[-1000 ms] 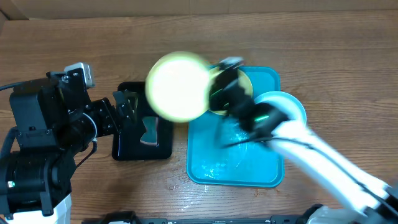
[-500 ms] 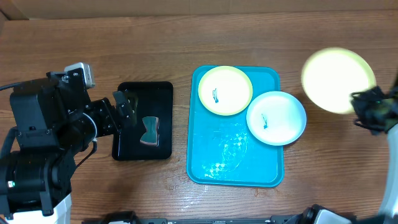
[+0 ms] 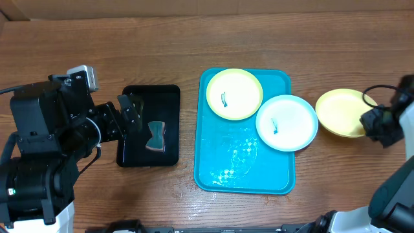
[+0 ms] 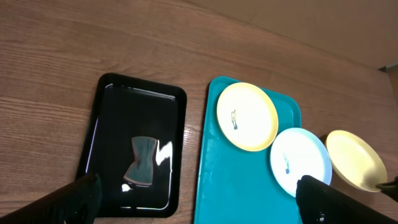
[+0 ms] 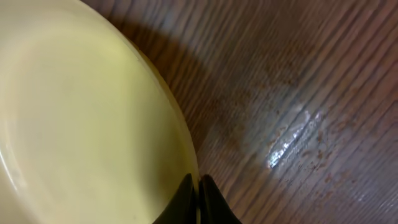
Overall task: Clean dirty plates on tray and stack at the side
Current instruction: 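Set the yellow plate on the table right of the teal tray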
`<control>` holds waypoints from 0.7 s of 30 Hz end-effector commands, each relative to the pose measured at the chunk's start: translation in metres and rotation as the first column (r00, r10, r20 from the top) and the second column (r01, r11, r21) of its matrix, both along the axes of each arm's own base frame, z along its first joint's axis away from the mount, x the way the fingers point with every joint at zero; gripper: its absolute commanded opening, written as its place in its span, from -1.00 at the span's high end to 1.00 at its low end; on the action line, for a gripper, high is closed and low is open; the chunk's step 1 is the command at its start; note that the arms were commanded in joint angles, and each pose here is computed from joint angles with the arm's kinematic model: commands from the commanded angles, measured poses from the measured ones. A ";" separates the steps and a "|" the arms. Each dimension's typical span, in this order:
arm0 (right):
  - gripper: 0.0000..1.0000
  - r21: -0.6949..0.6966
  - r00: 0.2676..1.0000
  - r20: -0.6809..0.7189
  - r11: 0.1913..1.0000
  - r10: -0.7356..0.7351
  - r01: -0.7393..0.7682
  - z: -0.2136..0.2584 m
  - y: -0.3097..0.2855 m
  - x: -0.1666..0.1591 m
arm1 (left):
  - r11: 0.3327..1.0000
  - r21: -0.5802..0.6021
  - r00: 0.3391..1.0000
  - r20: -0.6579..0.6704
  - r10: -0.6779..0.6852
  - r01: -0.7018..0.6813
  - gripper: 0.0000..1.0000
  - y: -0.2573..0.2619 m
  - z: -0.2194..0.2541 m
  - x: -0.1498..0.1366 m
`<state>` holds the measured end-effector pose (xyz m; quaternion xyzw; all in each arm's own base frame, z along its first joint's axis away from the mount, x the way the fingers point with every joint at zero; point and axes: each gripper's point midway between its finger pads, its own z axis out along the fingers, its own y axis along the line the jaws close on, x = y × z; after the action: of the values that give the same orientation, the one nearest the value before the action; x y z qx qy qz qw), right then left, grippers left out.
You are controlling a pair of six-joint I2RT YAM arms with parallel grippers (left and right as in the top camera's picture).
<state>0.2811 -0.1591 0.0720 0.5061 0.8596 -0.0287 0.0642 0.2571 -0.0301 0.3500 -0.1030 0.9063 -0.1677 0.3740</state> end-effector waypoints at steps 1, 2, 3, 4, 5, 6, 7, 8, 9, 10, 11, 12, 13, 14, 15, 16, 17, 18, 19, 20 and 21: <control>0.92 -0.087 0.998 -0.039 0.995 0.052 -0.055 -0.002 0.004 0.001 | 1.000 0.011 1.000 0.023 -0.007 0.007 -1.00 0.001 0.007 -0.001; 0.92 -0.088 0.997 -0.039 0.994 0.065 -0.068 -0.004 0.007 0.002 | 1.000 0.011 1.000 0.023 -0.007 0.007 -1.00 0.001 0.007 -0.001; 0.92 -0.091 0.996 -0.038 0.992 0.080 -0.083 -0.007 0.011 0.004 | 1.000 0.011 1.000 0.023 -0.007 0.007 -1.00 0.001 0.007 -0.001; 0.92 -0.093 0.995 -0.034 0.991 0.098 -0.101 -0.011 0.017 0.006 | 1.000 0.011 1.000 0.023 -0.007 0.007 -1.00 0.001 0.007 -0.001; 0.91 -0.094 0.993 -0.033 0.989 0.112 -0.114 -0.016 0.021 0.007 | 1.000 0.011 1.000 0.023 -0.007 0.007 -0.99 0.001 0.007 -0.001; 0.91 -0.095 0.992 -0.030 0.988 0.121 -0.124 -0.020 0.024 0.008 | 1.000 0.011 1.000 0.023 -0.008 0.007 -0.99 0.000 0.007 -0.001; 0.92 -0.095 0.992 -0.030 0.987 0.126 -0.129 -0.023 0.026 0.008 | 1.000 0.011 1.000 0.023 -0.007 0.007 -1.00 0.001 0.007 -0.001; 0.92 -0.091 0.992 -0.025 0.988 0.126 -0.128 -0.024 0.027 0.008 | 1.000 0.011 1.000 0.023 -0.007 0.007 -1.00 0.001 0.007 -0.001; 0.92 -0.083 0.992 -0.011 0.988 0.128 -0.128 -0.023 0.028 0.011 | 1.000 0.011 1.000 0.023 -0.007 0.007 -1.00 0.001 0.007 -0.001; 0.92 -0.085 0.991 -0.003 0.987 0.134 -0.134 -0.021 0.027 0.013 | 1.000 0.011 1.000 0.023 -0.007 0.007 -1.00 0.001 0.007 -0.001; 0.92 -0.087 0.989 0.002 0.985 0.150 -0.150 -0.019 0.024 0.014 | 1.000 0.011 1.000 0.023 -0.007 0.007 -1.00 0.001 0.007 -0.001; 0.92 -0.078 0.986 0.011 0.983 0.165 -0.164 -0.018 0.025 0.016 | 1.000 0.011 1.000 0.023 -0.007 0.007 -0.99 0.001 0.007 -0.001; 0.92 -0.055 0.981 0.026 0.980 0.194 -0.193 -0.018 0.029 0.019 | 1.000 0.011 1.000 0.023 -0.007 0.007 -1.00 0.001 0.007 -0.001; 0.92 -0.027 0.974 0.038 0.975 0.223 -0.222 -0.018 0.035 0.020 | 1.000 0.011 1.000 0.023 -0.007 0.007 -0.99 0.001 0.007 -0.001; 0.92 -0.010 0.971 0.035 0.971 0.238 -0.238 -0.020 0.038 0.019 | 1.000 0.011 1.000 0.023 -0.007 0.007 -1.00 0.001 0.007 -0.001; 0.92 0.005 0.969 0.033 0.970 0.244 -0.244 -0.021 0.042 0.018 | 1.000 0.011 1.000 0.023 -0.008 0.007 -1.00 0.000 0.007 -0.001; 0.86 0.023 0.968 0.030 0.968 0.250 -0.251 -0.024 0.047 0.016 | 1.000 0.011 1.000 0.023 -0.008 0.007 -1.00 0.000 0.007 -0.001; 0.70 0.033 0.968 0.020 0.967 0.251 -0.252 -0.026 0.051 0.013 | 1.000 0.011 1.000 0.023 -0.007 0.007 -1.00 0.001 0.007 -0.001; 0.37 0.039 0.967 0.011 0.966 0.255 -0.255 -0.028 0.054 0.010 | 1.000 0.011 1.000 0.023 -0.007 0.007 -1.00 0.001 0.007 -0.001; 0.15 0.040 0.966 0.007 0.965 0.259 -0.259 -0.028 0.055 0.010 | 1.000 0.011 1.000 0.023 -0.007 0.007 -1.00 0.001 0.007 -0.001; 0.05 0.043 0.965 0.005 0.964 0.261 -0.261 -0.027 0.056 0.009 | 1.000 0.011 1.000 0.023 -0.008 0.007 -1.00 0.000 0.007 -0.001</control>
<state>0.2901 -0.1146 0.0442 0.4056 0.9119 -0.0185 0.0590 0.2571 -0.0301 0.3500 -0.1030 0.9063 -0.1677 0.3740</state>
